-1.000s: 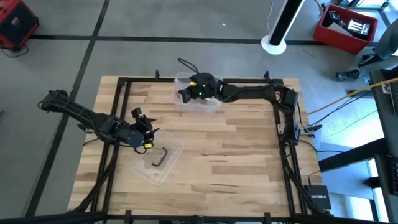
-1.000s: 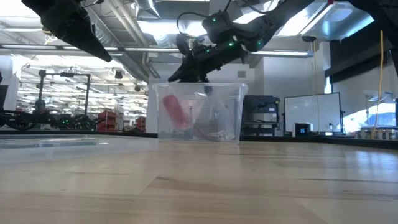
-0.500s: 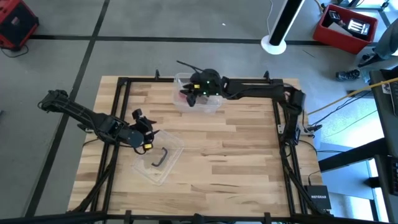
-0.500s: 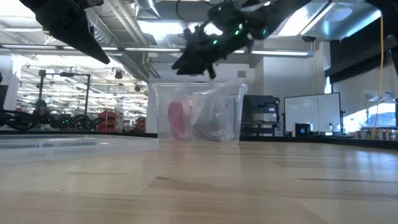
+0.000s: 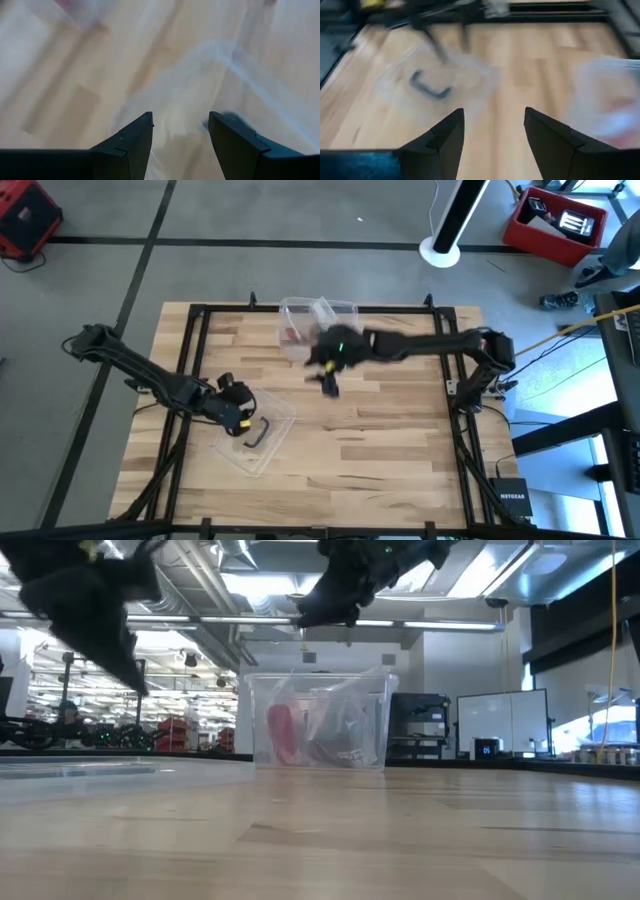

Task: Roll bandage
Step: Close the container

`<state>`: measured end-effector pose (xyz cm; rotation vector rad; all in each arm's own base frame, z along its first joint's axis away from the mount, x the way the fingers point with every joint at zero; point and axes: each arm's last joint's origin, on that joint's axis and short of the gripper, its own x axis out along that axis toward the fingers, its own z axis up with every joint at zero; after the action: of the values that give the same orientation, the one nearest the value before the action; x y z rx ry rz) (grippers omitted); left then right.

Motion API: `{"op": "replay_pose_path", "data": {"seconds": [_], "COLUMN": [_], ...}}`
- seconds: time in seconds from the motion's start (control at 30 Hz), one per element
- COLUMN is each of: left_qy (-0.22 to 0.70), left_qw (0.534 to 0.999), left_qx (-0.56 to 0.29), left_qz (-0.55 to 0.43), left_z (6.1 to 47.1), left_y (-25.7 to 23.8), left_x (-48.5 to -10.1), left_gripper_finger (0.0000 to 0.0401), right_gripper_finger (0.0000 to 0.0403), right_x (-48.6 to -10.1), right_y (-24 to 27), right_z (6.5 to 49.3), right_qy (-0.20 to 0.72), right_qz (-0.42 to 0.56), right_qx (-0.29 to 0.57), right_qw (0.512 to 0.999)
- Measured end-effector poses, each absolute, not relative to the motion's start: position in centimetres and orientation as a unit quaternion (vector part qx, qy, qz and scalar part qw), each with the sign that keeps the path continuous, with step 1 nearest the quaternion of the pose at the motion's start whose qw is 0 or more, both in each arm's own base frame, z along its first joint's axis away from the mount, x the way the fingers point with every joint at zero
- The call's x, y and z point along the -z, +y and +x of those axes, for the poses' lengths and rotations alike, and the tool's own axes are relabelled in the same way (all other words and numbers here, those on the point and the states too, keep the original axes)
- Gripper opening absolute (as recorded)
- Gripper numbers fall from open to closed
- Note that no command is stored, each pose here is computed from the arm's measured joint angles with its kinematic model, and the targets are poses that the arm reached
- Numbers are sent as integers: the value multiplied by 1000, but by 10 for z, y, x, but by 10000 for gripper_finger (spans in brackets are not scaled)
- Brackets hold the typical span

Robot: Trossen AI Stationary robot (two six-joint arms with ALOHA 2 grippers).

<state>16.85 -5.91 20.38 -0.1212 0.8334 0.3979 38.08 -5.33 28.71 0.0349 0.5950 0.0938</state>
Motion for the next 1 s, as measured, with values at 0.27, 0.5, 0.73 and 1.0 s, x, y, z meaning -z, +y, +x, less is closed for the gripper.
{"op": "replay_pose_path", "data": {"seconds": [0.27, 0.5, 0.73, 1.0], "left_qy": [451, 448, 433, 435], "left_qw": [860, 861, 879, 882], "left_qx": [-202, -193, -158, -147], "left_qz": [-126, -142, -121, -104], "left_z": [173, 191, 206, 208], "left_y": [-82, -101, -111, -111], "left_x": [-165, -139, -127, -125], "left_gripper_finger": [184, 184, 184, 184], "right_gripper_finger": [208, 208, 192, 114], "right_x": [-216, -154, -125, -100], "right_y": [33, 75, 85, 88], "right_z": [400, 425, 436, 438], "right_qy": [308, 256, 273, 286], "right_qz": [-79, -219, -257, -263], "right_qx": [-159, -233, -226, -243], "right_qw": [935, 912, 899, 889]}}
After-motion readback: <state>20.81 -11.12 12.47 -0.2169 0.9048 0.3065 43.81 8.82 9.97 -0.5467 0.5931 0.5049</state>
